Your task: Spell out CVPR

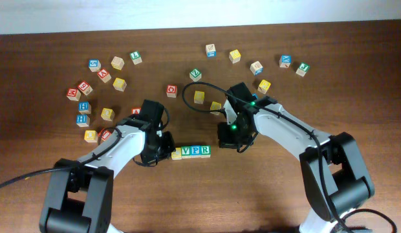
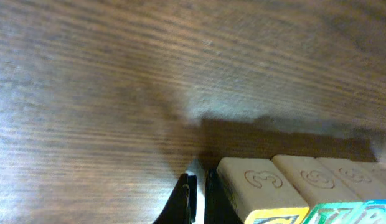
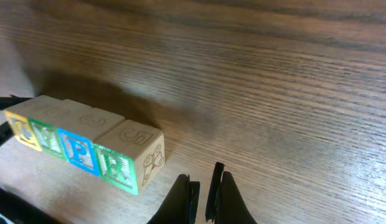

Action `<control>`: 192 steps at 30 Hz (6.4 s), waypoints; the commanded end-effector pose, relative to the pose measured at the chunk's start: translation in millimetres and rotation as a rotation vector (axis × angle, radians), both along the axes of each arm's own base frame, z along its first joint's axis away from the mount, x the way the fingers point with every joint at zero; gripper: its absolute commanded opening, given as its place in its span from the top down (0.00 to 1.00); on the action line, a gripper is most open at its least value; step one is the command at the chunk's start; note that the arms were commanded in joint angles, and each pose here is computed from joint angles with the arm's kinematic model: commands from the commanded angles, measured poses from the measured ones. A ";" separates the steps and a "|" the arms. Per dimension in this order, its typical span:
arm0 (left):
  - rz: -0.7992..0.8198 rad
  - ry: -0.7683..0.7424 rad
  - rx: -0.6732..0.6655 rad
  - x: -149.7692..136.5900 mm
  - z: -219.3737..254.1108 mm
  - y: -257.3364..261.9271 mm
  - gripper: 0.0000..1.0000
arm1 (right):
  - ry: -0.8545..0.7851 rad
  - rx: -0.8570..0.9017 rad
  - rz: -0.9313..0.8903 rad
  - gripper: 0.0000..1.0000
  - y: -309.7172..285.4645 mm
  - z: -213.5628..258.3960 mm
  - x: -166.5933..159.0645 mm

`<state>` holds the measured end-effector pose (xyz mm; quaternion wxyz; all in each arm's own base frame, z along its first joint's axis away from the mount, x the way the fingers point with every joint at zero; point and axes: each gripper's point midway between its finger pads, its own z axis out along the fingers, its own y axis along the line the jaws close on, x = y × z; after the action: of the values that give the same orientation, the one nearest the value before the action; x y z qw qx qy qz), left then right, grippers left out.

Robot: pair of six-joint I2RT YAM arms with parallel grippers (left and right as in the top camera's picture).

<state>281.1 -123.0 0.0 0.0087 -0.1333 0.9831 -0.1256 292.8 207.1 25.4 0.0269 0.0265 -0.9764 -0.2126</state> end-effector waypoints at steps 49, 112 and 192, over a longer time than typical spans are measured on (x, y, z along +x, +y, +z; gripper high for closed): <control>-0.095 -0.011 0.086 -27.3 14.0 -26.5 1.00 | 0.013 -0.007 -0.001 0.96 1.8 -17.9 -0.7; -0.009 -0.038 0.079 7.1 14.5 15.1 1.00 | 0.073 -0.057 -0.058 0.96 -4.6 -20.3 -11.1; 0.224 -0.254 0.100 19.0 108.9 88.4 0.01 | -1.614 -0.187 -0.283 0.02 -179.8 151.1 -47.7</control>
<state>296.2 -37.5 99.6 0.1371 -0.2255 0.9602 -0.0918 244.8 24.6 183.4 -0.7093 0.0301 -0.7027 -0.0468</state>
